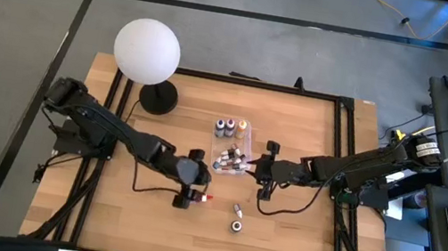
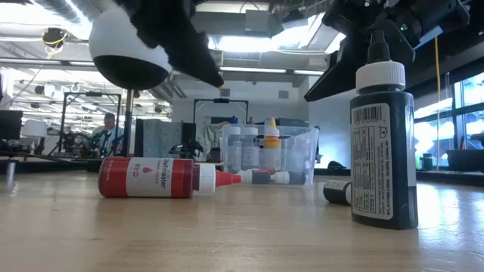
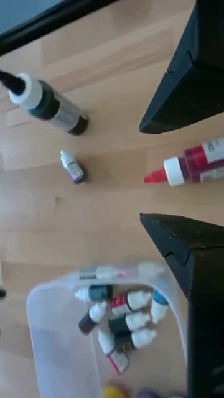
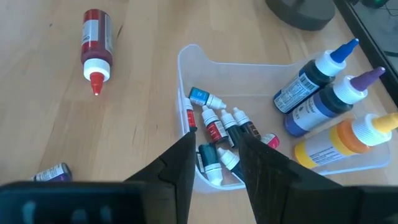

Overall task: Pick & Place food coloring
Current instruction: Put the large red food coloring bottle in the transparent bin

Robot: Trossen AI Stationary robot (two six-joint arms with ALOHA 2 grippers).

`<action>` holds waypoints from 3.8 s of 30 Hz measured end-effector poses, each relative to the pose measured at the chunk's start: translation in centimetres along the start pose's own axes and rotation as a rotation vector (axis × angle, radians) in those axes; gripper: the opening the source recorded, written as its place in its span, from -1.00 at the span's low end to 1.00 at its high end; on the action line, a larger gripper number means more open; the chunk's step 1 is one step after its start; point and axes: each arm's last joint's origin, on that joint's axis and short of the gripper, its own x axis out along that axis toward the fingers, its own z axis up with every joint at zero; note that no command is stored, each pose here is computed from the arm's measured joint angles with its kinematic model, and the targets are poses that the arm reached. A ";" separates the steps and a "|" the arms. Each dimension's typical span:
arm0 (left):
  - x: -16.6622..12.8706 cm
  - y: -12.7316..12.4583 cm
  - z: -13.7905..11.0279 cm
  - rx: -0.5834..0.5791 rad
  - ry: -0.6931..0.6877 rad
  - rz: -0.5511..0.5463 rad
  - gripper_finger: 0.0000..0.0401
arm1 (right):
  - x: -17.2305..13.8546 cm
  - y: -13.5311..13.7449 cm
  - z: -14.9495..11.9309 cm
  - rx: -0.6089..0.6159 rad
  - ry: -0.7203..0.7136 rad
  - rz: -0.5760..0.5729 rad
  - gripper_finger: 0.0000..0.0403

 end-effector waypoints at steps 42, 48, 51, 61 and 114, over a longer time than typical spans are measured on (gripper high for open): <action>9.2 -1.4 -2.6 -0.092 0.365 0.027 -0.08 | 0.0 0.0 -0.1 0.024 0.015 0.019 -0.38; 9.0 -1.3 -2.8 -0.094 0.383 0.046 -0.34 | 0.0 0.0 -0.1 0.022 0.016 0.018 -0.38; 9.0 -1.3 -2.7 -0.093 0.381 0.046 -0.40 | 0.0 0.0 -0.1 0.022 0.016 0.018 -0.38; 8.3 -1.6 -2.4 -0.053 0.431 0.012 -0.40 | 0.0 0.0 -0.1 0.019 0.016 0.018 -0.38; 4.1 15.9 -7.6 -0.097 -0.956 0.199 -0.38 | 0.0 -0.1 -0.3 0.013 0.036 -0.004 -0.38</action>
